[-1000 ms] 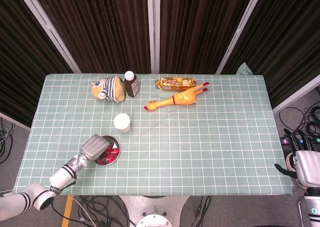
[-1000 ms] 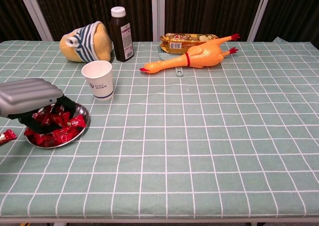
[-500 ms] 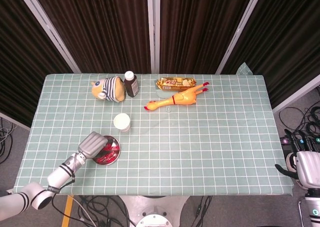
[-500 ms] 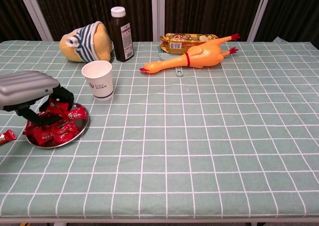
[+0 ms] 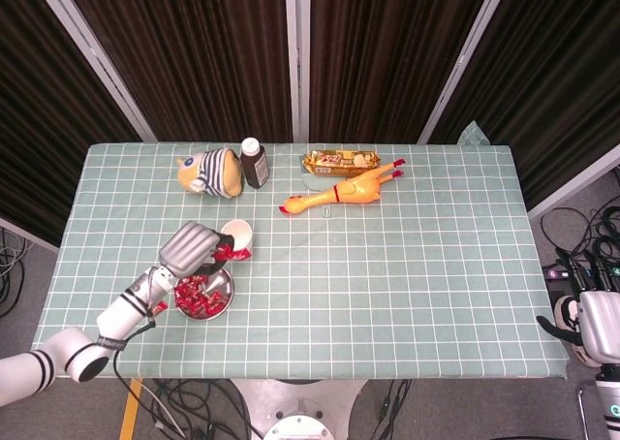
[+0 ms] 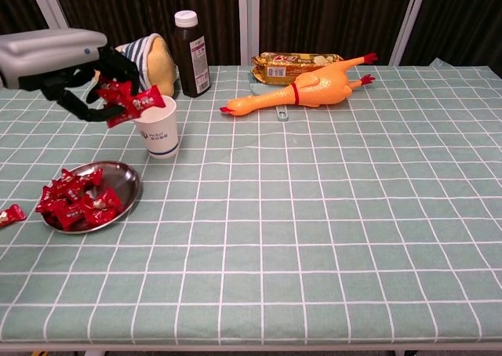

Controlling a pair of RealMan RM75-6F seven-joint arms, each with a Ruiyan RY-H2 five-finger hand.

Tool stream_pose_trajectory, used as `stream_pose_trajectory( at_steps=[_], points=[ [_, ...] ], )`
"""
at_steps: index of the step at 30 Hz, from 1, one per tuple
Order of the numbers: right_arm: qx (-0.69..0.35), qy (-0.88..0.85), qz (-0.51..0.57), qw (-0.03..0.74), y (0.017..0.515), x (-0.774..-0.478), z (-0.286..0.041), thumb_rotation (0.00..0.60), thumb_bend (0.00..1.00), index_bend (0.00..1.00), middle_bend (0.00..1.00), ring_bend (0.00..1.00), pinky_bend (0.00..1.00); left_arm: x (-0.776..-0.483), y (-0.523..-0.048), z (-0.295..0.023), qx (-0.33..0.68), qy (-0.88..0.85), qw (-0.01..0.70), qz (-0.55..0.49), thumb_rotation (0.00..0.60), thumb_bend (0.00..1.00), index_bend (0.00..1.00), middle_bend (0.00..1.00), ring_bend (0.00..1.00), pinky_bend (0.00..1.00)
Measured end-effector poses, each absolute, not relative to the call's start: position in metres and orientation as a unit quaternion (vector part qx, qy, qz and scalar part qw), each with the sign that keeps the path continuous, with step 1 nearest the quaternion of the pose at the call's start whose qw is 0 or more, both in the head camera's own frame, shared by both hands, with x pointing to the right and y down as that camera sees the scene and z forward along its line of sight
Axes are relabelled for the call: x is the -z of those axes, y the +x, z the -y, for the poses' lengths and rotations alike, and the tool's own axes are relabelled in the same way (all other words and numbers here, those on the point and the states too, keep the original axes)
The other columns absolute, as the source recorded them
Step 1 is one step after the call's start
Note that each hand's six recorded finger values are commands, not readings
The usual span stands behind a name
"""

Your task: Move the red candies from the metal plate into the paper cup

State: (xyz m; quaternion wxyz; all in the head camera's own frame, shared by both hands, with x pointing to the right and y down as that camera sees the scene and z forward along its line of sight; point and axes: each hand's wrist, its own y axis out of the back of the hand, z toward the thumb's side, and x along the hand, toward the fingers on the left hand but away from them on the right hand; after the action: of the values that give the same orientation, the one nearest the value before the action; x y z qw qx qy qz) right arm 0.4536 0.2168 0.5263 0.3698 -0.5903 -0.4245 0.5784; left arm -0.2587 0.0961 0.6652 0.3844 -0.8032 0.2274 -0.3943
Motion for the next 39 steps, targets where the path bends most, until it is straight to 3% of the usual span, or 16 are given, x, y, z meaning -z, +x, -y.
stream_pose_trajectory(
  at_steps=[13,32,39],
  points=[
    [-0.585,-0.582,0.431,0.364,0.461,-0.524,-0.219,0.600,0.01,0.06,0.22,0.04,0.14,-0.684,-0.222,-0.053,0.409,-0.805,0.370,-0.219,0.600,0.51,0.67,0.73,0.70,0.92],
    [-0.588,-0.584,0.430,0.358,0.463,-0.527,-0.217,0.600,0.01,0.06,0.22,0.04,0.16,-0.706,-0.234,-0.052,0.439,-0.790,0.369,-0.218,0.600,0.51,0.66,0.71,0.66,0.87],
    [-0.588,-0.586,0.429,0.356,0.463,-0.529,-0.217,0.600,0.01,0.06,0.22,0.04,0.17,-0.708,-0.235,-0.055,0.443,-0.788,0.366,-0.220,0.600,0.51,0.64,0.67,0.58,0.80]
  ],
)
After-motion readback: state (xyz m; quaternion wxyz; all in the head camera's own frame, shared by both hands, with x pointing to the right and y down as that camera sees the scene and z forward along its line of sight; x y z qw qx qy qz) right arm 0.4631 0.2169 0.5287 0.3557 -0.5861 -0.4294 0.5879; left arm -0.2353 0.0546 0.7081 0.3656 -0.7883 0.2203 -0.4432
